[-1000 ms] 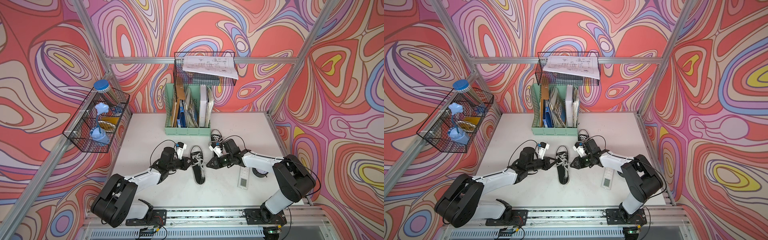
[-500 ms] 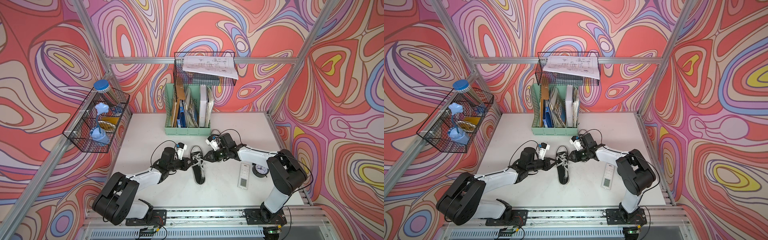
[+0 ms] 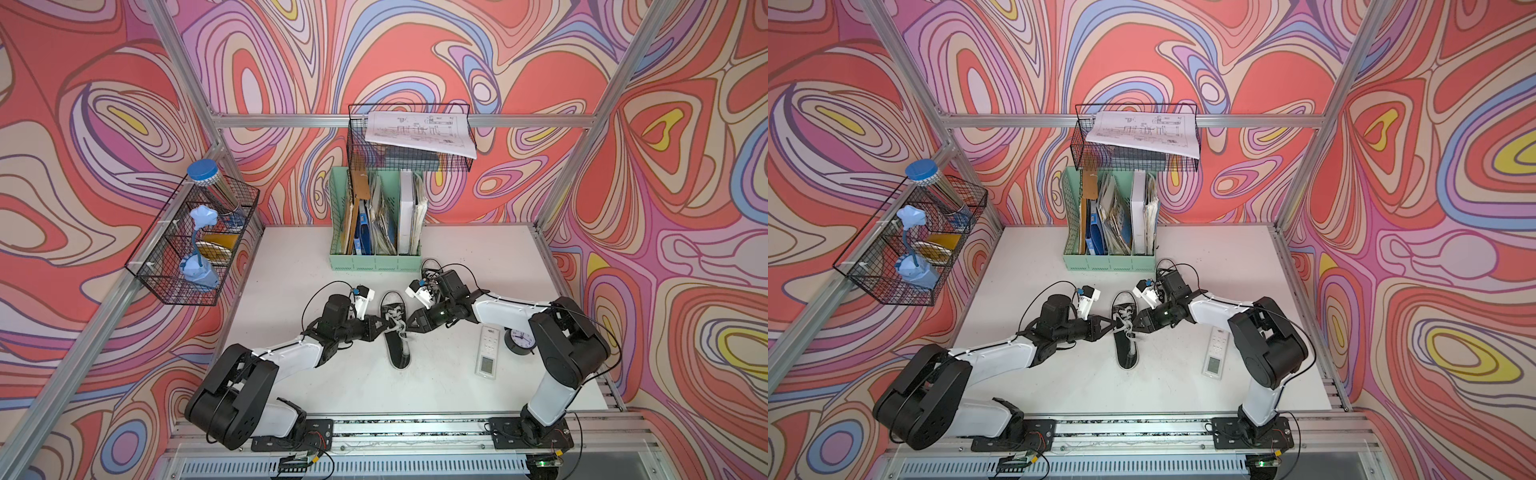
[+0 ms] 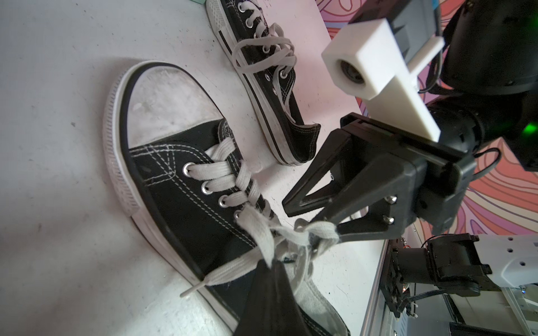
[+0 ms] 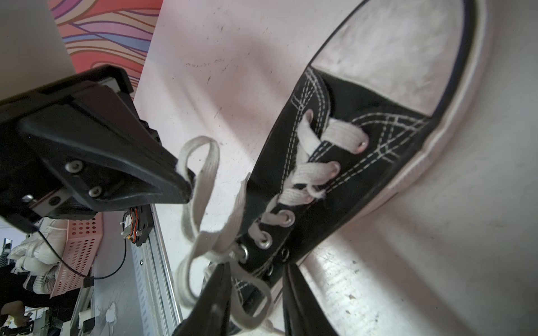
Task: Tie the shoes
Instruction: Tie the shoelace on the shoe.
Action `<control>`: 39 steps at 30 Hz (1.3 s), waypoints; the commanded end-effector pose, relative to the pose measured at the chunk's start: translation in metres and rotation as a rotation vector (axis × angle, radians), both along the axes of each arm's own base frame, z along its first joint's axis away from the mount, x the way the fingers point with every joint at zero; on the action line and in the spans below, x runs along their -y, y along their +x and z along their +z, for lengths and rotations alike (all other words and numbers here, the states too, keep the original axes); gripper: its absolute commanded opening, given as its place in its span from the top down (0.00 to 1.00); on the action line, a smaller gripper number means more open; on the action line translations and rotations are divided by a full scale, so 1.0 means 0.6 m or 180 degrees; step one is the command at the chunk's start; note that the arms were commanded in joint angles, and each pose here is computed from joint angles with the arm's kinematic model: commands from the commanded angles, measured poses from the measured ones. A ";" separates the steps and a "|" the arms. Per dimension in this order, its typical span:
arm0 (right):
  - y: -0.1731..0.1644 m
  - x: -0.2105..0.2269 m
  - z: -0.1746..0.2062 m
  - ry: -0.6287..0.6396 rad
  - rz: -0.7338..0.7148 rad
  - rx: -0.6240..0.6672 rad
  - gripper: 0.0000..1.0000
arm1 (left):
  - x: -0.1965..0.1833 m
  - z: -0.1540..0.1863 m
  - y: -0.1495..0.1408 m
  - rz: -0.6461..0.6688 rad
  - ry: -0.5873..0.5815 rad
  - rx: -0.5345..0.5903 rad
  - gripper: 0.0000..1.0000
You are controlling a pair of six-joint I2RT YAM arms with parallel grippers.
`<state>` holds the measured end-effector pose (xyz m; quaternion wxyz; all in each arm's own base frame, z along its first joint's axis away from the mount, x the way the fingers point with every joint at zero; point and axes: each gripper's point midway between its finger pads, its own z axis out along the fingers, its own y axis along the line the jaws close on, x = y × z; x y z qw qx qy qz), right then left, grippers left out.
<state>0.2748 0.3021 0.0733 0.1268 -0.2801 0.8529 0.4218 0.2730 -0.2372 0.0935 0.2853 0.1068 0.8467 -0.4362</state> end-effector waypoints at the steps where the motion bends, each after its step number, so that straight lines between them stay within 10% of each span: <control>1: -0.016 -0.001 -0.009 -0.0006 0.0120 -0.0029 0.67 | 0.007 0.015 0.006 -0.0063 -0.0028 0.0112 1.00; 39: -0.019 0.045 -0.014 -0.0521 -0.0434 -0.0039 1.00 | -0.005 0.001 0.005 0.0019 0.0094 0.0090 1.00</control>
